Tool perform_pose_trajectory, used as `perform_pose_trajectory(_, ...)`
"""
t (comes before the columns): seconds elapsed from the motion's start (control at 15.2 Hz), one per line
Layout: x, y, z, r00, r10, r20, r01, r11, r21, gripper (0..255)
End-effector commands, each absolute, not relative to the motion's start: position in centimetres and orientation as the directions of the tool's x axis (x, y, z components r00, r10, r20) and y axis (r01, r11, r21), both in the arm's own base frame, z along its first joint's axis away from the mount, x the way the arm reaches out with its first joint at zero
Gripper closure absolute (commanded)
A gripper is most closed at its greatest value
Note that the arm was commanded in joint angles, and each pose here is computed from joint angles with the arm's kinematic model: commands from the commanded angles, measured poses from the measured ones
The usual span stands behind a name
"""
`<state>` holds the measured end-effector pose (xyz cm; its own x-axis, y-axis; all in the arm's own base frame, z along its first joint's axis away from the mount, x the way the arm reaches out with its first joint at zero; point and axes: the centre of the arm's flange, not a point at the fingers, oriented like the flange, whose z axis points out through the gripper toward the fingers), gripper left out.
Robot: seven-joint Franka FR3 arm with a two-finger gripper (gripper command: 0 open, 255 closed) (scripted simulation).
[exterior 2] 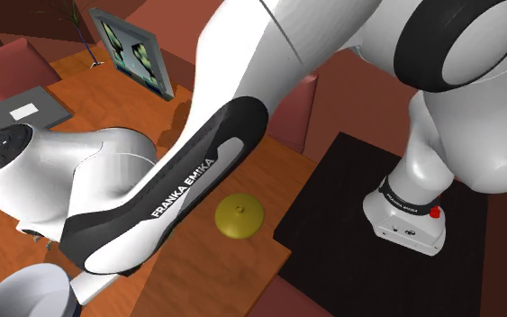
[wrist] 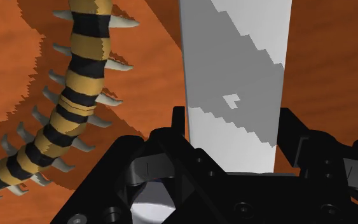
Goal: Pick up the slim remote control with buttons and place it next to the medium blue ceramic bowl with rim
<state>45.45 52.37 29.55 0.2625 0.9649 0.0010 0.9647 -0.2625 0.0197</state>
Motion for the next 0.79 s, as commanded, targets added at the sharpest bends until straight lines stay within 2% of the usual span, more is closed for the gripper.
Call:
perform_pose_trajectory(0.0,45.1,55.2,29.8,0.264,0.965,0.001,0.964,-0.264,0.02,255)
perform_pose_trajectory(0.46,43.7,65.0,29.8,0.264,0.965,0.001,0.964,-0.264,0.02,255)
perform_pose_trajectory(0.73,43.7,65.0,27.7,0.264,0.965,0.001,0.964,-0.264,0.02,255)
